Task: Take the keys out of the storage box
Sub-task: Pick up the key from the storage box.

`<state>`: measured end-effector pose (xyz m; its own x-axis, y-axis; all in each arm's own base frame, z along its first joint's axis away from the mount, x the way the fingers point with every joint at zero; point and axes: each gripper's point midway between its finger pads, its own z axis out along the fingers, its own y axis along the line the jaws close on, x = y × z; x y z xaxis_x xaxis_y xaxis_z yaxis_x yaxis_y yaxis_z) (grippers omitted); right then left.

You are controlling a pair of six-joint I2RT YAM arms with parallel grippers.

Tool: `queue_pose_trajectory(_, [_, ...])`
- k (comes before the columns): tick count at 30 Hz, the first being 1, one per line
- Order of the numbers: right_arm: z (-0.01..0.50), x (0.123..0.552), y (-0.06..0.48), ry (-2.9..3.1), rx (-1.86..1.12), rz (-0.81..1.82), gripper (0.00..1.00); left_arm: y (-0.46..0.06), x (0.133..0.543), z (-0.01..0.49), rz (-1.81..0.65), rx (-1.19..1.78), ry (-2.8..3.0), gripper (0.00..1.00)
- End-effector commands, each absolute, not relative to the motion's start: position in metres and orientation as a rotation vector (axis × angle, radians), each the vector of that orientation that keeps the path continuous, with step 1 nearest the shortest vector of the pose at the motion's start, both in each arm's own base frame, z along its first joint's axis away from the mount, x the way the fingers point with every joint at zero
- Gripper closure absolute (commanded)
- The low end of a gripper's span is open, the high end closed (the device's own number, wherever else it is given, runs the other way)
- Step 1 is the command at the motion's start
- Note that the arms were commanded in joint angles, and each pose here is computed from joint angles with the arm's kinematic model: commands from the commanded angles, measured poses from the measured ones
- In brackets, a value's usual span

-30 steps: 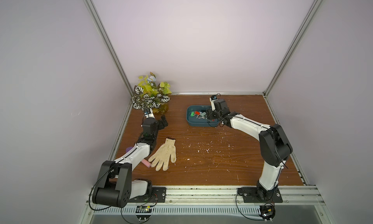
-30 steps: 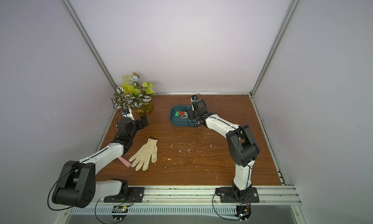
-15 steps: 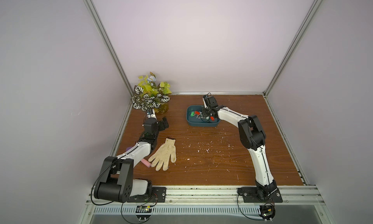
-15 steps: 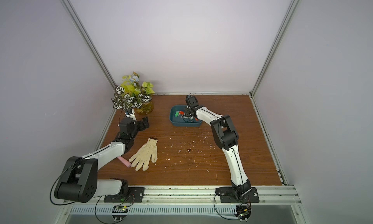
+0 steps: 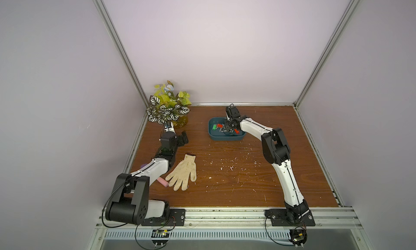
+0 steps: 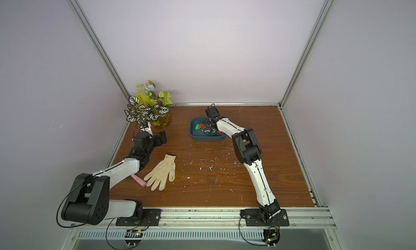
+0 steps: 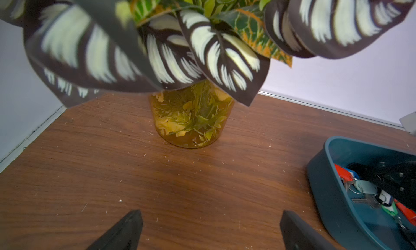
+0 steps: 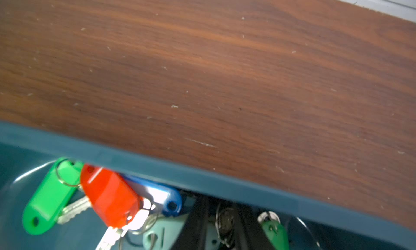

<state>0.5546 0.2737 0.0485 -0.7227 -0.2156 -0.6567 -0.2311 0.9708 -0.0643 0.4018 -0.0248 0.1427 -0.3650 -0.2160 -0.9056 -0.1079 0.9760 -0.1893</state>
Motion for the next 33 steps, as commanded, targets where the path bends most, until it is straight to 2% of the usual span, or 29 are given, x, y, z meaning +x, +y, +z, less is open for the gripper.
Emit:
queue_pose_trajectory(1, [0.067,0.563,0.271,2.366,-0.285,0.011,0.82,-0.032,0.407,0.149,-0.138,-0.205,1.938,0.01])
queue_pose_trajectory(9, [0.092,0.562,0.275,2.332,-0.286,0.059,0.99,-0.035,0.406,0.154,-0.165,-0.199,1.922,0.01])
queue_pose_trajectory(21, [0.170,0.531,0.265,2.196,-0.301,0.154,1.00,-0.060,0.408,0.166,-0.283,-0.147,1.891,0.01])
queue_pose_trajectory(28, [0.219,0.484,0.257,2.086,-0.354,0.276,1.00,-0.090,0.409,0.180,-0.303,-0.062,1.882,0.01])
queue_pose_trajectory(33, [0.224,0.413,0.265,2.022,-0.507,0.494,1.00,-0.122,0.414,0.194,-0.302,0.023,1.885,0.01])
